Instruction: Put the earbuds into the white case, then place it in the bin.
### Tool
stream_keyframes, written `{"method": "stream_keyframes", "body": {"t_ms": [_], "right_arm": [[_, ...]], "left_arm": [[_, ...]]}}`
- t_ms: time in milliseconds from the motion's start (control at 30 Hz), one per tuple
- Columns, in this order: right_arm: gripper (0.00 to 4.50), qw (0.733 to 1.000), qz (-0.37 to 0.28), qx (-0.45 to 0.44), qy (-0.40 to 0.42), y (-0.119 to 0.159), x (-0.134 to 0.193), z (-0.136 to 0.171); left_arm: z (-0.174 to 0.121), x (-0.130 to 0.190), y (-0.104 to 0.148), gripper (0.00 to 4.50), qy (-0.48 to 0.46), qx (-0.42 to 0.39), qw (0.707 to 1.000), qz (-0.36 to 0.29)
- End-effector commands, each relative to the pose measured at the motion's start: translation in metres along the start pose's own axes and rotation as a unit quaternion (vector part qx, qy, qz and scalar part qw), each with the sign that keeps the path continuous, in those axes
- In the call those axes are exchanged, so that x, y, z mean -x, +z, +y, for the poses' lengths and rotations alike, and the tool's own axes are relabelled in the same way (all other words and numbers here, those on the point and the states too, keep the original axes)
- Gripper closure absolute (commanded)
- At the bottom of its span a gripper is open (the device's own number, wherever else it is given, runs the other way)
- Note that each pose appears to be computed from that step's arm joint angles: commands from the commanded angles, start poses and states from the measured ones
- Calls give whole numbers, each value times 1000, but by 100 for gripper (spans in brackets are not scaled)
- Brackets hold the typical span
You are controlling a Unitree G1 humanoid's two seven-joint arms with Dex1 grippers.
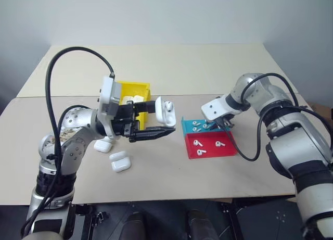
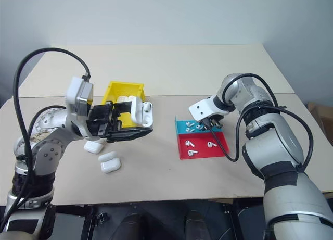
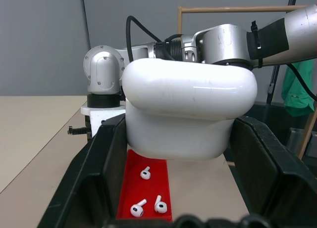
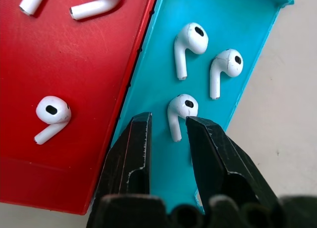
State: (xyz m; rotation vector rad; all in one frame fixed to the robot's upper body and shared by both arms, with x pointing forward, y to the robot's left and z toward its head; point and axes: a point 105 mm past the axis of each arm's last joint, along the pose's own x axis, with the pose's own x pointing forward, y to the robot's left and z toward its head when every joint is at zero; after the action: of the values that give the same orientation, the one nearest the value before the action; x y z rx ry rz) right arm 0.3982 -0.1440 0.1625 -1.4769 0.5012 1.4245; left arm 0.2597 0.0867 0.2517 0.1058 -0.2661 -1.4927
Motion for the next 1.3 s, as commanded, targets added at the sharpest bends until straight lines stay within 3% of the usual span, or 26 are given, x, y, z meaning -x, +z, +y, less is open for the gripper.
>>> {"method": "stream_keyframes", "body": {"t_ms": [33, 267, 300, 367, 567, 833, 933, 1033, 1300], "right_arm": [[304, 999, -2, 13, -29, 4, 13, -12], [304, 999, -10, 12, -44, 8, 16, -17], [288, 999, -8, 11, -42, 7, 16, -16], [247, 999, -7, 9, -44, 6, 15, -16], [37, 998, -3, 11, -60, 6, 14, -20], [37, 999, -9, 10, -51, 9, 14, -19], [93, 998, -18, 7, -56, 12, 16, -22], [193, 998, -17, 6, -63, 13, 16, -25], [193, 999, -15, 4, -48, 13, 10, -22]], "left_arm": [[-4, 1, 13, 165, -4, -29, 1000, -10], [-2, 2, 12, 165, -6, -27, 1000, -10], [-2, 2, 11, 165, -5, -27, 1000, -10], [-1, 2, 11, 165, -5, -27, 1000, -10], [-1, 3, 11, 165, -2, -29, 1000, -12], [-2, 3, 10, 165, -1, -28, 1000, -10], [-2, 3, 10, 165, 0, -28, 1000, -9], [-2, 3, 10, 165, 1, -28, 1000, -9], [-4, 2, 11, 165, 2, -29, 1000, -10]]}}
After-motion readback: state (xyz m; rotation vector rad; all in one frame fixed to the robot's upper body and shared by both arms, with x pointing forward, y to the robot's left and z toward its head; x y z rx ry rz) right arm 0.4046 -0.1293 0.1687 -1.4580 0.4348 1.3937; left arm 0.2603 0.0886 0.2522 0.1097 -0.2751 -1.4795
